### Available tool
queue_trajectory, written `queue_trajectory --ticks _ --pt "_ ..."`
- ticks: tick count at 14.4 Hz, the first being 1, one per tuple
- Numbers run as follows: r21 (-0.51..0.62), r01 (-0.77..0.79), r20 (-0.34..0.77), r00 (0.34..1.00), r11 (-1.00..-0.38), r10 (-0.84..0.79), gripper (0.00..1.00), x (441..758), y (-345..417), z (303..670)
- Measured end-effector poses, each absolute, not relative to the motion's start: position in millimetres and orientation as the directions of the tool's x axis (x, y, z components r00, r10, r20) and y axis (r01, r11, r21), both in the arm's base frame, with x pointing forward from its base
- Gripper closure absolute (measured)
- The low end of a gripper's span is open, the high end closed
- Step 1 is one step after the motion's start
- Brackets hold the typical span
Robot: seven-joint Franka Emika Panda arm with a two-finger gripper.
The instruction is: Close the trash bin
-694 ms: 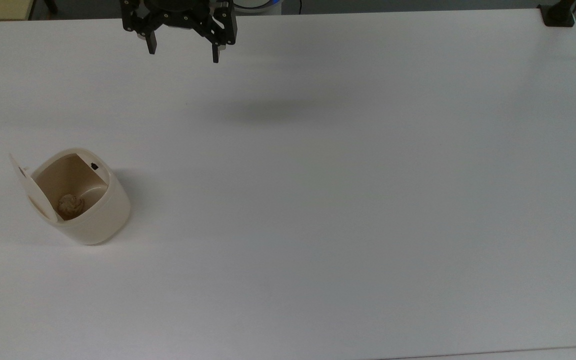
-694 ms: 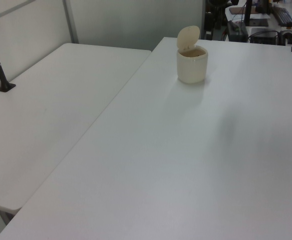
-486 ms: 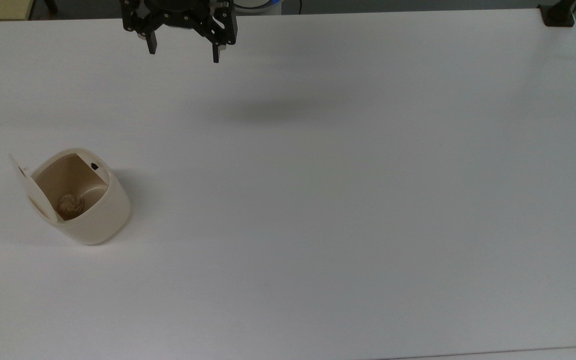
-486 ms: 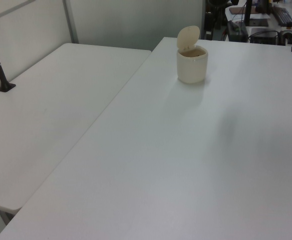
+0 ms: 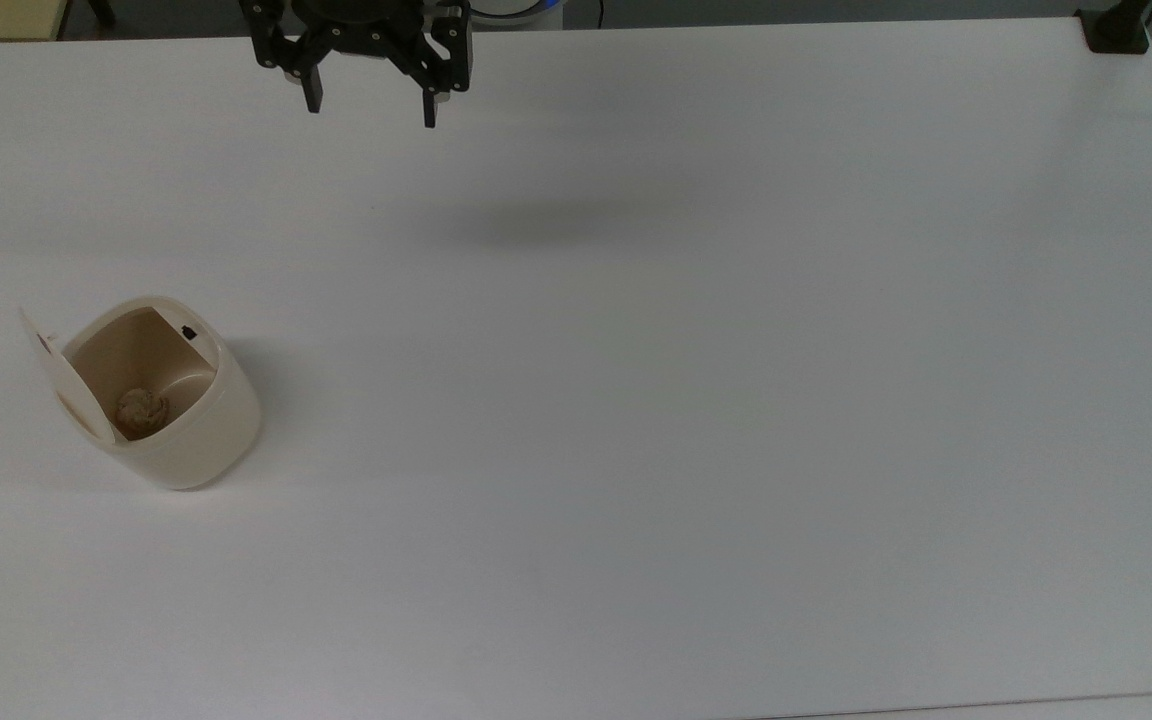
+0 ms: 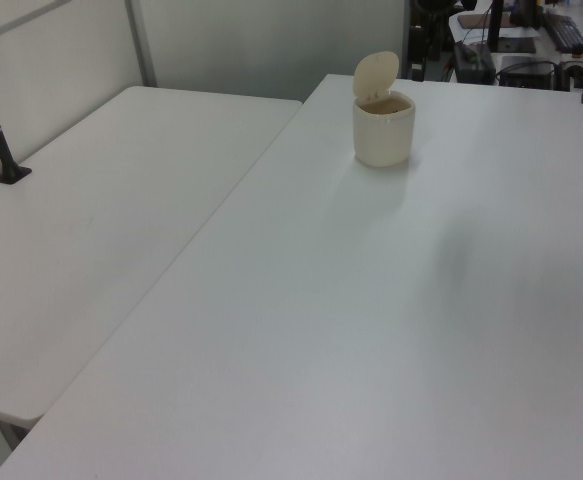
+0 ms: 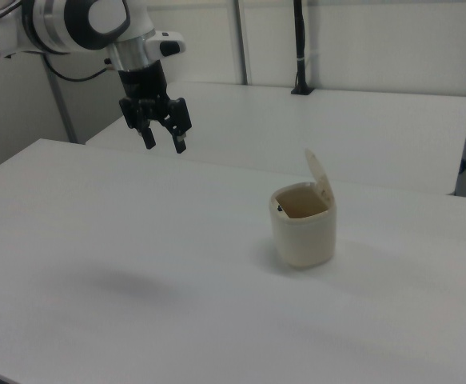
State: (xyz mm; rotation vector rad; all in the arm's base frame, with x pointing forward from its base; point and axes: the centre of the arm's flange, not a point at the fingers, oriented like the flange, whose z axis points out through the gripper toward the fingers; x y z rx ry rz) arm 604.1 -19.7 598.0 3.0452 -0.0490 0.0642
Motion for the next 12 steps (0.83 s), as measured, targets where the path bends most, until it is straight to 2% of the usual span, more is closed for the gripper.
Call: queue_trajectory --ticks 5,6,7,8,9,12 --pt "0.096 0.010 0.038 0.999 -0.995 0.014 0.81 604 -19 598" --pt "0.096 0.011 0.038 0.999 -0.995 0.014 0.88 604 -19 597" --pt "0.096 0.010 0.043 0.999 -0.995 0.014 0.89 605 -20 598" --pt "0.097 0.008 0.055 0.998 -0.995 0.014 0.97 606 -20 599" --pt "0.098 0.005 0.075 0.997 -0.995 0.012 1.00 608 -22 601" --pt "0.101 -0.026 0.135 0.991 -0.995 -0.012 1.00 619 -35 597"
